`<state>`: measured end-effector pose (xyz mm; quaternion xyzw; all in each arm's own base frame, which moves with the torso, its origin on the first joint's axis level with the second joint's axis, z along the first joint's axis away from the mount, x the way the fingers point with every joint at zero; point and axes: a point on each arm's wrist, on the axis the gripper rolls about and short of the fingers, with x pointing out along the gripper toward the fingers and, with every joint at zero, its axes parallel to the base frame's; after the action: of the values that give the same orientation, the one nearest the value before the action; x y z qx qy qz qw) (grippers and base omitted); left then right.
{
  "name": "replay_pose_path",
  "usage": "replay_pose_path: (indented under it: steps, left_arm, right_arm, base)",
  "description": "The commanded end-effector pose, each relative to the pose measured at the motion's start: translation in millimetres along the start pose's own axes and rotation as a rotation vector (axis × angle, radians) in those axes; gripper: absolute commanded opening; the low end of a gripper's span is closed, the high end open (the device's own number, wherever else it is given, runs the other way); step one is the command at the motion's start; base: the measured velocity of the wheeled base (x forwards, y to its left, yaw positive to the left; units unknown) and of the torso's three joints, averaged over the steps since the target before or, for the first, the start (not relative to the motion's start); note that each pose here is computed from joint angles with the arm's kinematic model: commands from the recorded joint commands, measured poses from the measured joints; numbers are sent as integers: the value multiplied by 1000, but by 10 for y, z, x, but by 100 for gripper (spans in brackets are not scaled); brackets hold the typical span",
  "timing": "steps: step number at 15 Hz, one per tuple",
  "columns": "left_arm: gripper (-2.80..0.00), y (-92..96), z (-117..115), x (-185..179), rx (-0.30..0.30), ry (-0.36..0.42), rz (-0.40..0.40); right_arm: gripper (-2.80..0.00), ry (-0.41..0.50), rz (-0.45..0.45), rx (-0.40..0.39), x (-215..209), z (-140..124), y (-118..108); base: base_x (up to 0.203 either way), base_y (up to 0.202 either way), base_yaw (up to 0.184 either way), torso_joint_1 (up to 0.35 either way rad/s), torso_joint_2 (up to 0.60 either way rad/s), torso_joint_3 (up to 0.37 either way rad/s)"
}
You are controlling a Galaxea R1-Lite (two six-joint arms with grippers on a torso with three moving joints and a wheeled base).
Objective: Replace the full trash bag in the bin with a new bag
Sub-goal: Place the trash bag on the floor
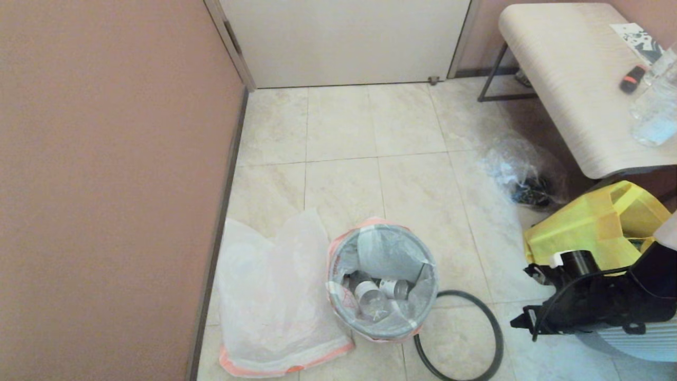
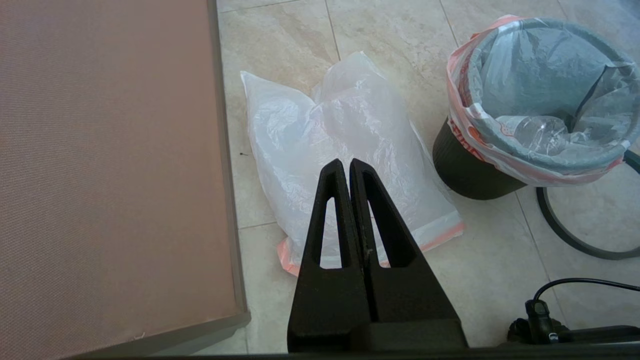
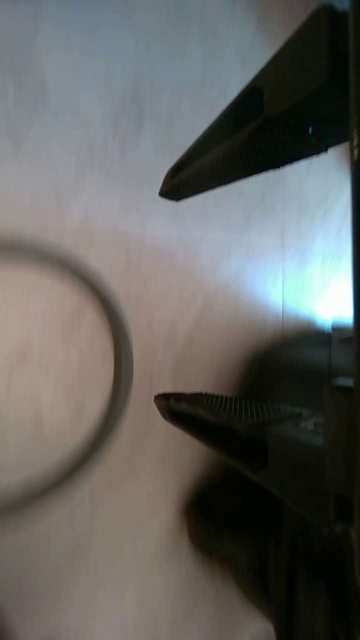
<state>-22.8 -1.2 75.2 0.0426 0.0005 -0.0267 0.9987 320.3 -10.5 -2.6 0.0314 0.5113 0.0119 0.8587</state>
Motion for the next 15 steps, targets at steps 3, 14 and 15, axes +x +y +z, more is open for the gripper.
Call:
replay_pose_path:
  steps: [3,14,15]
  left_arm:
    - [-280,0,0,0,1,0,0]
    - [-280,0,0,0,1,0,0]
    - [-280,0,0,0,1,0,0]
  right_arm:
    - [-280,-32,79,-12,-132,26,258]
    - [-280,-120,213,-155,-10,214,1514]
    - [-280,-134,210,-160,15,251,1567]
  base:
    - [0,0,0,0,0,0]
    - [0,0,0,0,0,0]
    - [0,0,0,0,0,0]
